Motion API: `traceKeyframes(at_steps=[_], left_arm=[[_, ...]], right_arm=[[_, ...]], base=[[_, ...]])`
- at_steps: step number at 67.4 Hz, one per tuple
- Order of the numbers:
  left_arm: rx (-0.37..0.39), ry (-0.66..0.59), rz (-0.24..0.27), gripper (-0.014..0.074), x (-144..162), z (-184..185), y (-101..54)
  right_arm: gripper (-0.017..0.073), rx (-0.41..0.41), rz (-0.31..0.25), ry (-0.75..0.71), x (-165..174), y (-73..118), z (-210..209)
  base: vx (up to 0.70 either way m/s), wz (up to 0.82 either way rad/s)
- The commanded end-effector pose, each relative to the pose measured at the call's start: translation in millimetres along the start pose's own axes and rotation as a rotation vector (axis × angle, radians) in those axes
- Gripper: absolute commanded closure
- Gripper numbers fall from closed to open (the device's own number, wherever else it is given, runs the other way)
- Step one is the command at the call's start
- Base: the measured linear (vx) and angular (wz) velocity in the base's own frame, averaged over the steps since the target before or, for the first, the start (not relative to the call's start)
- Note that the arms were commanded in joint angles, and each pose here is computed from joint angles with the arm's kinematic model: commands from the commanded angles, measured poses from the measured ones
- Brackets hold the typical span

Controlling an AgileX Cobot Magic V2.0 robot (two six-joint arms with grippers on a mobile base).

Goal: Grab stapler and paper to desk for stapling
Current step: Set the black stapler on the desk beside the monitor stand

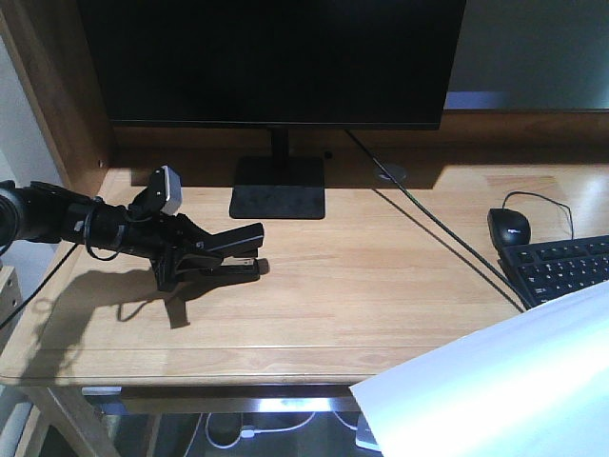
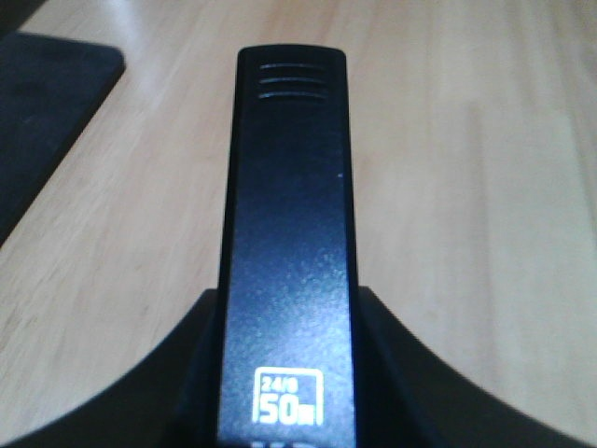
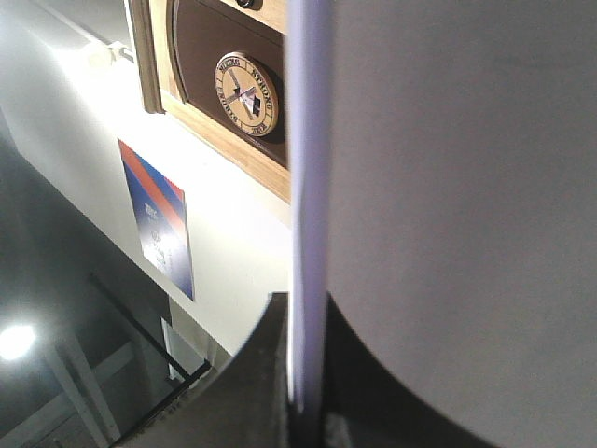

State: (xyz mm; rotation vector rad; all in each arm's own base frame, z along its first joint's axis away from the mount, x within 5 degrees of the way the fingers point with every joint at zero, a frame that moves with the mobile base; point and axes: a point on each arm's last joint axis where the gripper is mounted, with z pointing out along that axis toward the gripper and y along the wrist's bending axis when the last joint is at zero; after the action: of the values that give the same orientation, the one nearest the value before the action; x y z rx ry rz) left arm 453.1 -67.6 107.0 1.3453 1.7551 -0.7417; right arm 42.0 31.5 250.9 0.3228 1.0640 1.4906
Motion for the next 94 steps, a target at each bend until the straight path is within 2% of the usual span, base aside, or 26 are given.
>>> traceKeyframes(at_steps=[1, 21, 32, 48, 70, 84, 94], left_arm=[[-0.060, -0.133, 0.053, 0.0600, -39.6, -18.0, 10.7], [-0.085, -0.118, 0.054, 0.0564, -36.1, -15.7, 16.1], [-0.085, -0.098, 0.062, 0.0503, -35.1, -14.3, 15.8], [-0.066, -0.028, 0.106, 0.0386, -34.0, -5.2, 11.5], [-0.109, -0.014, 0.028, 0.0213, -39.8, -10.1, 14.4], [-0.129, -0.047, 0.068, 0.0199, -68.2, -27.5, 11.3], [-0.120, -0.082, 0.085, 0.0227, -82.1, -33.9, 7.3]], right_arm=[[0.0561, -0.047, 0.006, -0.007, -0.4, 3.4, 0.3], [0.0561, -0.047, 0.006, -0.007, -0.4, 3.4, 0.3], [0.0561, -0.047, 0.006, -0.007, -0.4, 3.4, 0.3], [0.0561, -0.047, 0.006, -0.007, -0.4, 3.4, 0.3], [0.0561, -0.047, 0.006, -0.007, -0.4, 3.4, 0.3], [0.0561, -0.045, 0.006, -0.007, -0.4, 3.2, 0.3], [0.0561, -0.045, 0.006, -0.007, -0.4, 3.2, 0.3]], base=[[0.00, 0.00], [0.00, 0.00], [0.00, 0.00], [0.00, 0.00], [0.00, 0.00], [0.00, 0.00], [0.00, 0.00]])
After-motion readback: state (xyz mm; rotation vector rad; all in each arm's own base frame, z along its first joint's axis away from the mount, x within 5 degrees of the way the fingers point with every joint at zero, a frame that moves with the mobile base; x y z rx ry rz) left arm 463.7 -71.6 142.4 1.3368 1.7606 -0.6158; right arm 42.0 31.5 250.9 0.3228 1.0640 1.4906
